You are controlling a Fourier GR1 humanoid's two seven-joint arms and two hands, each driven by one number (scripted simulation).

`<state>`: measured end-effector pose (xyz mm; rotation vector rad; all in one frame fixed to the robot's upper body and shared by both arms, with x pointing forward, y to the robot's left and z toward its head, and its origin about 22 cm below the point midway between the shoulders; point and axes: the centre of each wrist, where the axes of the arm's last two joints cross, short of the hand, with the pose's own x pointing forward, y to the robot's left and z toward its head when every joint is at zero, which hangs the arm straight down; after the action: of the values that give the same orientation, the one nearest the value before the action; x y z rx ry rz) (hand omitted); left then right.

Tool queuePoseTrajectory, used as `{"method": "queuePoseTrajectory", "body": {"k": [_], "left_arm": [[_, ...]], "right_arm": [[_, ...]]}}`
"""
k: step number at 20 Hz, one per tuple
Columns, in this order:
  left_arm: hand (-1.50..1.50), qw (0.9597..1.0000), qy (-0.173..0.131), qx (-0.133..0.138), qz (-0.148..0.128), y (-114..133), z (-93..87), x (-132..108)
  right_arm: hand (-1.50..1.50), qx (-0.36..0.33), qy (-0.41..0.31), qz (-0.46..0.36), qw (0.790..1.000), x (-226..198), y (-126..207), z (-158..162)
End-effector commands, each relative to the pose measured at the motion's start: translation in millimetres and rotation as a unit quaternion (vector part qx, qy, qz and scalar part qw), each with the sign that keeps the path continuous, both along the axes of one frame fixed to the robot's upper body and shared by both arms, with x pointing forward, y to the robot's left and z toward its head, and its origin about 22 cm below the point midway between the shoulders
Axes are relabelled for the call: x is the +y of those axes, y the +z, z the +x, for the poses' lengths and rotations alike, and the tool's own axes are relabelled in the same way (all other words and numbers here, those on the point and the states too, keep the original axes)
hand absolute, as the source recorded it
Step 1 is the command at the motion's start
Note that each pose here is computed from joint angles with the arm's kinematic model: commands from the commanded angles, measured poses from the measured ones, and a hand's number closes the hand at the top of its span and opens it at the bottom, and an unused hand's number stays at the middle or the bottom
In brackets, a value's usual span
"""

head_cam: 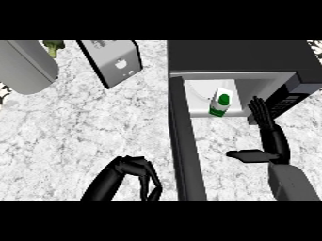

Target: Pick up the milk, place it into the microwave and close the microwave

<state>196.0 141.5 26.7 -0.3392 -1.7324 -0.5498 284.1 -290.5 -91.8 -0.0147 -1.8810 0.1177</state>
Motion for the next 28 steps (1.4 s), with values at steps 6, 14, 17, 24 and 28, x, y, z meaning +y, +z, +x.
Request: {"method": "queuePoseTrajectory", "body": {"k": [6, 14, 17, 24, 28], "left_arm": [[1.50, 0.9923, -0.094, 0.041, 0.069, -38.1, 13.4, -51.7], [1.50, 0.9817, -0.165, 0.056, 0.076, -74.3, -7.2, -98.3], [1.50, 0.9780, -0.178, 0.047, 0.099, -55.5, -1.2, -123.5], [1.50, 0.9877, -0.120, 0.038, 0.093, -60.1, -4.0, -141.2], [1.50, 0.9945, -0.072, 0.033, 0.069, -50.7, 0.3, -146.8]], "right_arm": [[-1.50, -0.014, -0.002, -0.005, 1.000, -22.2, 26.0, -62.0], [-1.50, -0.019, -0.020, 0.002, 1.000, -53.9, 53.8, -109.3], [-1.50, -0.039, -0.026, 0.002, 0.999, -57.4, 62.2, -119.4], [-1.50, -0.054, 0.026, 0.034, 0.998, -79.9, 97.0, -124.1], [-1.50, -0.059, 0.054, 0.033, 0.996, -77.0, 118.0, -112.2]]}}
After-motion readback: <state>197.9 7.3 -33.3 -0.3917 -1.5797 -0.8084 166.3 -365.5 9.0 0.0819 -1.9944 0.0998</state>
